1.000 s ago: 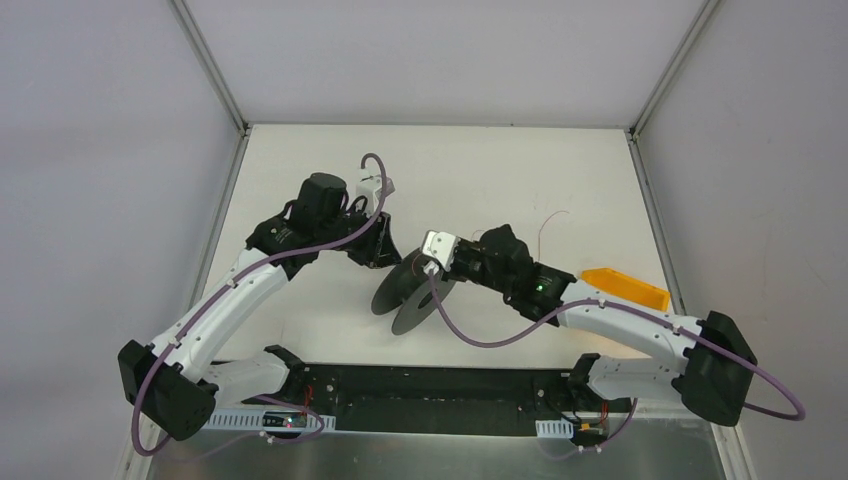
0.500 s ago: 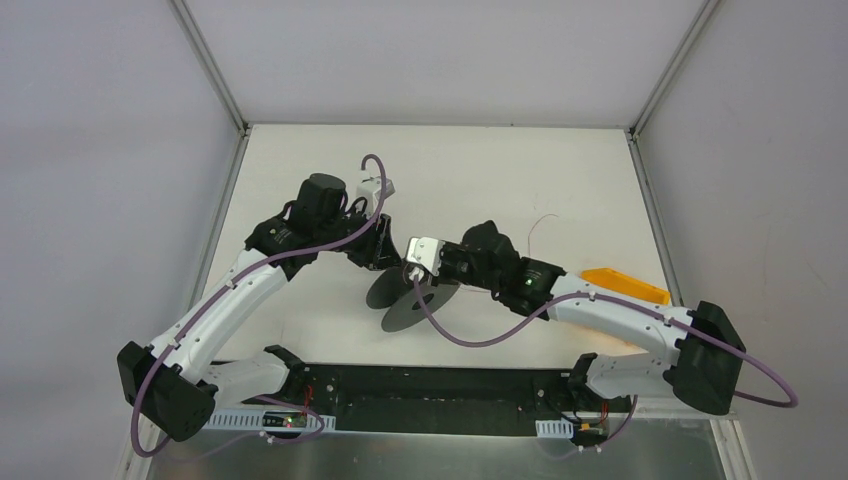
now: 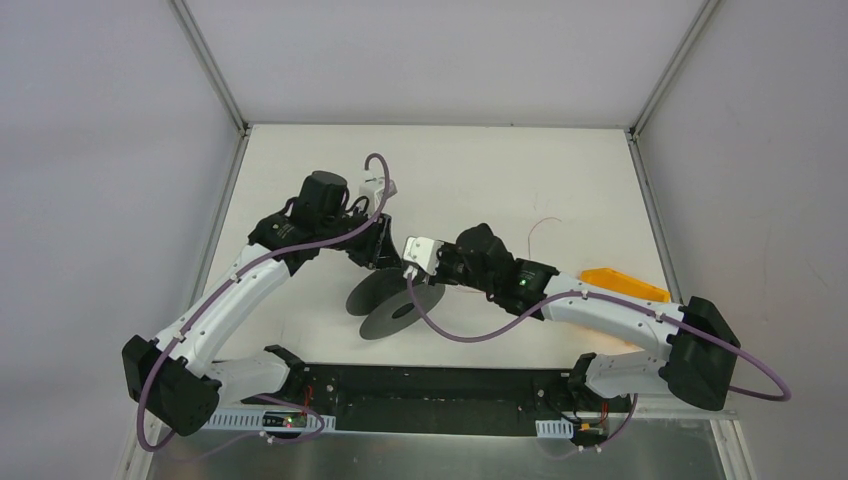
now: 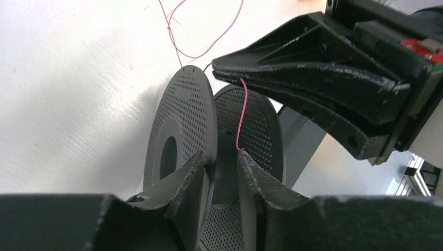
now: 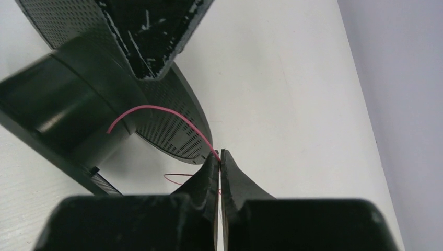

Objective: Wrap the cables

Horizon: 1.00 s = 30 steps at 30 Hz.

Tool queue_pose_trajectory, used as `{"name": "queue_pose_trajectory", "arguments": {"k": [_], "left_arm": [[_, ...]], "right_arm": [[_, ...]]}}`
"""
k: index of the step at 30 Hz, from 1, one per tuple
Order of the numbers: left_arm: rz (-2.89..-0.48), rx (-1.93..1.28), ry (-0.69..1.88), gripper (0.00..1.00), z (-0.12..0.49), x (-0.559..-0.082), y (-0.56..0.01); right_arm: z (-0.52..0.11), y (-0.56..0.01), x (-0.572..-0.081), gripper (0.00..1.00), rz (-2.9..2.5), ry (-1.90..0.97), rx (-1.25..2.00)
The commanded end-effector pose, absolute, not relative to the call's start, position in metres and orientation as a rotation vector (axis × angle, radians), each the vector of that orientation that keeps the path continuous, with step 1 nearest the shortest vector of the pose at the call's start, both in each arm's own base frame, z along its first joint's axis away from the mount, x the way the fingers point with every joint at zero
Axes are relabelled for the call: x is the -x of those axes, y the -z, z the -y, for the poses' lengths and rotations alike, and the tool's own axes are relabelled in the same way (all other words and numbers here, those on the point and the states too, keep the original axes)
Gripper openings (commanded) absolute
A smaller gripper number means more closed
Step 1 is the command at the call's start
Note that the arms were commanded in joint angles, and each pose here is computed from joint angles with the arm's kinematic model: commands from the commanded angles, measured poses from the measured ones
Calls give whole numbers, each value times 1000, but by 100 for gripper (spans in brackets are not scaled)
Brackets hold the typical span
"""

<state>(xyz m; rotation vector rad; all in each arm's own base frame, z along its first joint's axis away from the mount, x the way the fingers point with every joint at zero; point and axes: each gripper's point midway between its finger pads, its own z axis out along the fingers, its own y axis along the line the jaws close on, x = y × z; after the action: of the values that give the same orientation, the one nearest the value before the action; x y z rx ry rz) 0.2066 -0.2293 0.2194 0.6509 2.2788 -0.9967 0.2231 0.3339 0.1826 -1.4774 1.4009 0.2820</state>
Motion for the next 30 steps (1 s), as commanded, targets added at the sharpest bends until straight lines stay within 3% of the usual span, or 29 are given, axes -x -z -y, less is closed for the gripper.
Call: {"name": "queue_pose_trajectory", "arguments": {"k": [1, 6, 16, 24, 30], "left_arm": [[-2260, -747, 969, 23, 223, -202, -212], [-2193, -809, 890, 0, 219, -212, -221], [-2131, -843, 844, 0, 245, -265, -245], [-2166, -793, 918, 0, 258, -273, -240], [-2155, -753, 932, 28, 259, -273, -251]], "right_arm": [[-330, -200, -234, 0, -1431, -249, 1350], [-311, -207, -247, 0, -1454, -178, 1280], [-258, -262, -295, 0, -1441, -115, 1066], [-249, -265, -293, 0, -1429, -138, 1055], [-252, -262, -290, 0, -1425, -170, 1062]]}}
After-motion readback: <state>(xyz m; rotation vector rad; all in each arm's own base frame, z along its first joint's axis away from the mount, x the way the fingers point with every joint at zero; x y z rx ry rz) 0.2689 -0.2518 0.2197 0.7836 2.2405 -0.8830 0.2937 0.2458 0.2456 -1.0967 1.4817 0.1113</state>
